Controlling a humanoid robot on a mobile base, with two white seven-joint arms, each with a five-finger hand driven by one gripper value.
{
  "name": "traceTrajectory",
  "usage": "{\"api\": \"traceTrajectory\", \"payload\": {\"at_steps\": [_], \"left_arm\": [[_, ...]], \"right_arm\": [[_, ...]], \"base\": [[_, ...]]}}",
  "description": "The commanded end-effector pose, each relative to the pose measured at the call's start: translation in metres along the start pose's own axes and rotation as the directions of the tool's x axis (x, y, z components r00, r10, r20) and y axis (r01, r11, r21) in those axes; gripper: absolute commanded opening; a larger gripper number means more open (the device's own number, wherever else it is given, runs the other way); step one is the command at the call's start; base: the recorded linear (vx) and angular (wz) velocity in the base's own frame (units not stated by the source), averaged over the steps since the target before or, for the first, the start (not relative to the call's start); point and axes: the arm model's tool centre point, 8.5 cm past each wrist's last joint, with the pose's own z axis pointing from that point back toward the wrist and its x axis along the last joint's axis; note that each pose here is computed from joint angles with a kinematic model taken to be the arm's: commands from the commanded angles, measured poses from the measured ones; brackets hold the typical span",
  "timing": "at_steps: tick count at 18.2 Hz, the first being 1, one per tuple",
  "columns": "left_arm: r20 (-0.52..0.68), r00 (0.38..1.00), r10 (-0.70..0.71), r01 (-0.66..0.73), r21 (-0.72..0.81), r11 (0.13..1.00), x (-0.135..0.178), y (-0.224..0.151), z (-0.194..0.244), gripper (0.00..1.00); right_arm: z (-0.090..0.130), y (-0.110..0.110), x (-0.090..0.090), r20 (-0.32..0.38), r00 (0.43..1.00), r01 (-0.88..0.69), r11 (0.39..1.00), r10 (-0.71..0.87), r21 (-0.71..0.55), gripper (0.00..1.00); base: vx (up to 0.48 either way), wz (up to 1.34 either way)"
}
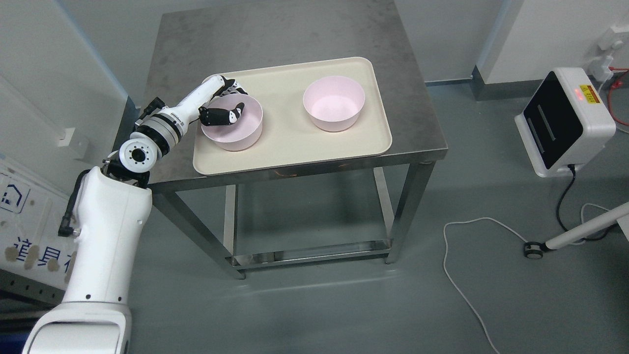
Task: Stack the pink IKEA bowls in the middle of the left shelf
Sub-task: 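Grip the rim of the nearer pink bowl with the left hand and lift, then lower the held bowl into the other pink bowl and release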
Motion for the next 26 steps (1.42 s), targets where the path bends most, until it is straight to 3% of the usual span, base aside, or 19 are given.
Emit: {"api": "traceTrajectory", "payload": {"at_steps": [1,6,8,10,13,16,18,26], "left_arm": [[0.070,0.997,0.011,-0.014,0.040,0.999,0.031,0.014,-0.015,0.00],[0.232,0.971,0.049,-0.058,0.035,0.998,0.130,0.034,-0.053,0.00],[0.285,0.957,0.056,-0.051,-0.024,0.998,0.170,0.016,-0.068,0.00],[0.290,0.957,-0.010,0.027,-0.053,0.998,0.193,0.003,-0.077,0.01],[0.326,0.936,-0.130,0.162,-0.071,0.984,0.222,-0.046,-0.089,0.02],[0.333,0.927,-0.174,0.218,-0.098,0.971,0.226,-0.078,-0.095,0.02],[0.287,0.942,-0.173,0.203,-0.079,0.976,0.209,-0.084,-0.101,0.02],[0.223,0.969,-0.103,0.117,-0.047,0.992,0.189,-0.061,-0.102,0.03]], "right_arm": [[0.000,-0.011,0.000,0.000,1.000,-0.001,1.000,0.001,-0.018,1.00],[0.000,-0.011,0.000,0.000,1.000,-0.001,1.000,0.001,-0.018,1.00],[0.000,-0.011,0.000,0.000,1.000,-0.001,1.000,0.001,-0.018,1.00],[0.000,-0.011,0.000,0.000,1.000,-0.001,1.000,0.001,-0.018,1.00],[0.000,-0.011,0.000,0.000,1.000,-0.001,1.000,0.001,-0.018,1.00],[0.000,-0.011,0.000,0.000,1.000,-0.001,1.000,0.001,-0.018,1.00],[0.000,-0.011,0.000,0.000,1.000,-0.001,1.000,0.001,-0.018,1.00],[0.000,-0.011,0.000,0.000,1.000,-0.001,1.000,0.001,-0.018,1.00]], "base": [[0.000,0.00],[0.000,0.00],[0.000,0.00],[0.000,0.00],[0.000,0.00],[0.000,0.00],[0.000,0.00],[0.000,0.00]]}}
